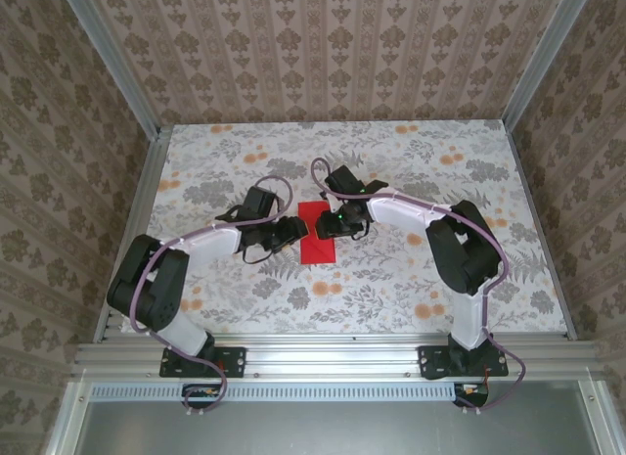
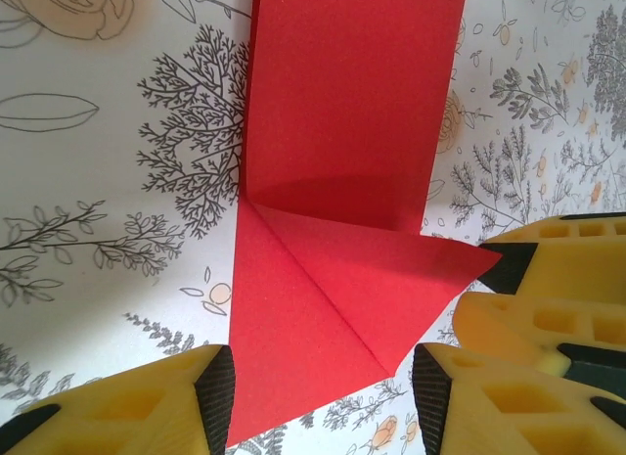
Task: Fold a paper plane with a square sheet of paper (pick it up from the middle)
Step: Turn over the paper at the center of the table.
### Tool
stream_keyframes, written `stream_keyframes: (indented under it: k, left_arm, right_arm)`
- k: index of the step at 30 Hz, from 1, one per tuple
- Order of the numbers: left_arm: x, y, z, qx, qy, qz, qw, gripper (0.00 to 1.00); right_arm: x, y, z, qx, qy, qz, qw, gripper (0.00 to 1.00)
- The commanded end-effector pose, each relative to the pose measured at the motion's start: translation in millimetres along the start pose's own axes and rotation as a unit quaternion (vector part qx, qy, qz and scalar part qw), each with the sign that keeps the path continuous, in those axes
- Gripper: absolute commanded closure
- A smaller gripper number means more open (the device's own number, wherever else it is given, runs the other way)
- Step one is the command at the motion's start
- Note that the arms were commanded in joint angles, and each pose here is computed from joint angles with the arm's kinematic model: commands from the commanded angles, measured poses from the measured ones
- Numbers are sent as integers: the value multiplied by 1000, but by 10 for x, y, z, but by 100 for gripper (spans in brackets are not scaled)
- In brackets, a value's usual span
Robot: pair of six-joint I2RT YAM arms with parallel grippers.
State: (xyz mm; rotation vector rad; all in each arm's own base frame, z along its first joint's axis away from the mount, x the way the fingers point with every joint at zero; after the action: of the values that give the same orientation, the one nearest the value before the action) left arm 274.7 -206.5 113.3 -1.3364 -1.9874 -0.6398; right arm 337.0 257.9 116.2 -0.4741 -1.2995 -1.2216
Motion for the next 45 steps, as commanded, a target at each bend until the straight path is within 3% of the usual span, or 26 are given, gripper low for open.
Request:
stream_keyframes:
  k: [1,15,24,40,45]
  left_arm:
    - [-78,-1,-66,5,-16,12,1000,47]
    - [-338,23,-98,11,-38,37,999,49]
    - [-510,63,-133,11,-48,42,998,58]
    - [-538,78,-200,1,-99,27,995,61]
    - [-583,73,-196,-7,-98,26,995,68]
  right_arm:
    - [-29,15,-106,0,-22,9,1000,61]
    - [-323,-131,-347,-53,-66,54,995,72]
    - [-396,-198,-390,-63,-73,71,993,74]
    - [-475,-300,-476,-102,-78,85,988,84]
    - [-467,-306,-474,-107,-72,84,988,85]
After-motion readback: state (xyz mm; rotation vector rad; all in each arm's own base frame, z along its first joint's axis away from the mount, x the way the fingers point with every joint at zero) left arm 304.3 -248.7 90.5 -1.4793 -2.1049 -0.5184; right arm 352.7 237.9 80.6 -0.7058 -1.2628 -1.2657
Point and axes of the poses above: each hand's point on the last joint's axis, 136 mm out from that joint toward the fingers, its own x axis back along the fingers, its own z axis along the line the jaws close on, y = z × x, the point moved 7 cm from there along x, back along the fingers, and after that the axes turned 10 degrees about x, right-handed, at the moved point
